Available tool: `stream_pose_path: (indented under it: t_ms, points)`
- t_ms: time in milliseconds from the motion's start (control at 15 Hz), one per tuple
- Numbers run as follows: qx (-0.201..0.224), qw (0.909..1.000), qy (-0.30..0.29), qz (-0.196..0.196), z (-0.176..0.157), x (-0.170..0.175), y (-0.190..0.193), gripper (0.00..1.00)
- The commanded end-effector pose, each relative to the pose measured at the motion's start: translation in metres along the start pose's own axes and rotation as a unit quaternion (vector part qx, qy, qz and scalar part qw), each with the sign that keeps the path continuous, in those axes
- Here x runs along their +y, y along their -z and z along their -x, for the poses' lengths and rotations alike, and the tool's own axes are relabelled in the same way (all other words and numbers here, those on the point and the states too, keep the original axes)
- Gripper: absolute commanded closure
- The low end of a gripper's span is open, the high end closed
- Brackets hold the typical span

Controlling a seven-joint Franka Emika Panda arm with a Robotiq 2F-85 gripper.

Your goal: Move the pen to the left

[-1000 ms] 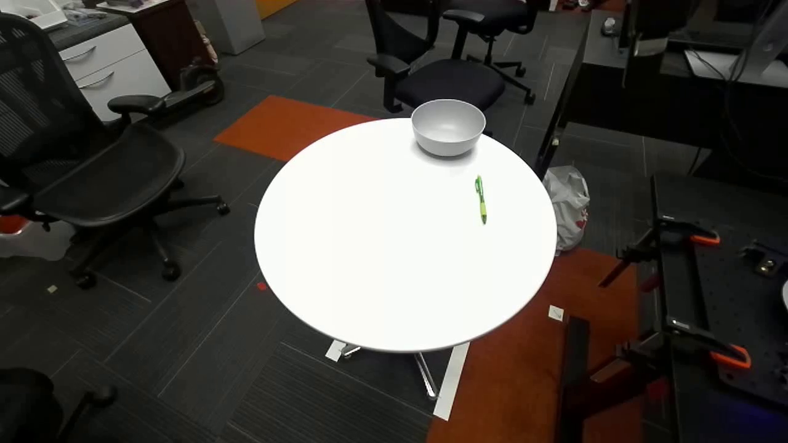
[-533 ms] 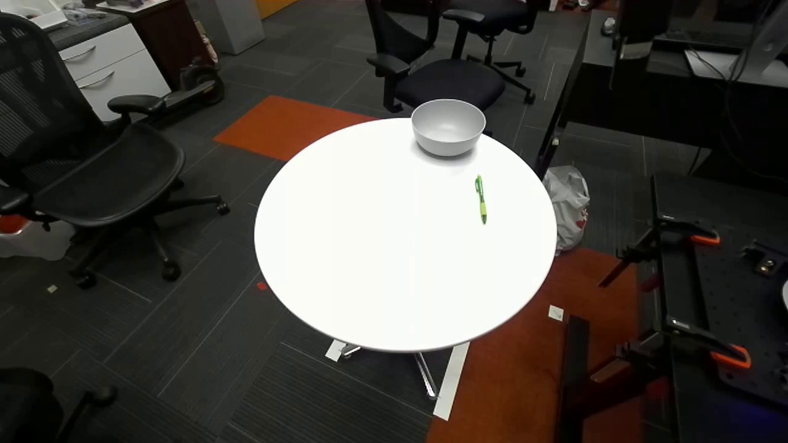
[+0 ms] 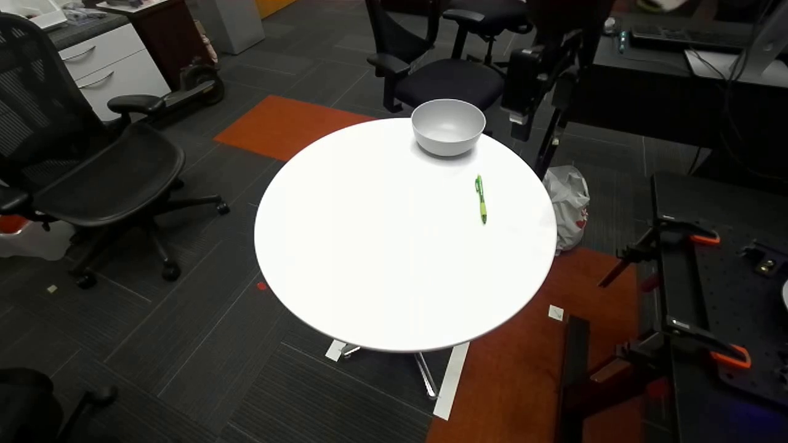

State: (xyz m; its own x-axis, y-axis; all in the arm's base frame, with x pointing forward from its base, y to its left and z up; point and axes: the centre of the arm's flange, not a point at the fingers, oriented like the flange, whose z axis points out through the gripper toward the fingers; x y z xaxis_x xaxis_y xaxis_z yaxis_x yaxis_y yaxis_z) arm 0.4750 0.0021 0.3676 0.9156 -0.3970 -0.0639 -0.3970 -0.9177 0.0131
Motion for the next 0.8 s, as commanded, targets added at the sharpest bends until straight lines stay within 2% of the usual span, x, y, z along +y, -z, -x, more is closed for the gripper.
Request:
stream_pose_path:
  t_ms: [0,200,467,733]
  points:
    - [0.028,0.9949,-0.097,0.007,-0.011,0.013,-0.050,0.00]
    - [0.051,0.9843,-0.169,0.006,-0.024,0.021,-0.088,0.00]
    - [0.080,0.9636,-0.255,0.001,-0.043,0.030,-0.131,0.00]
    - [0.097,0.9434,-0.317,0.011,-0.059,0.045,-0.167,0.00]
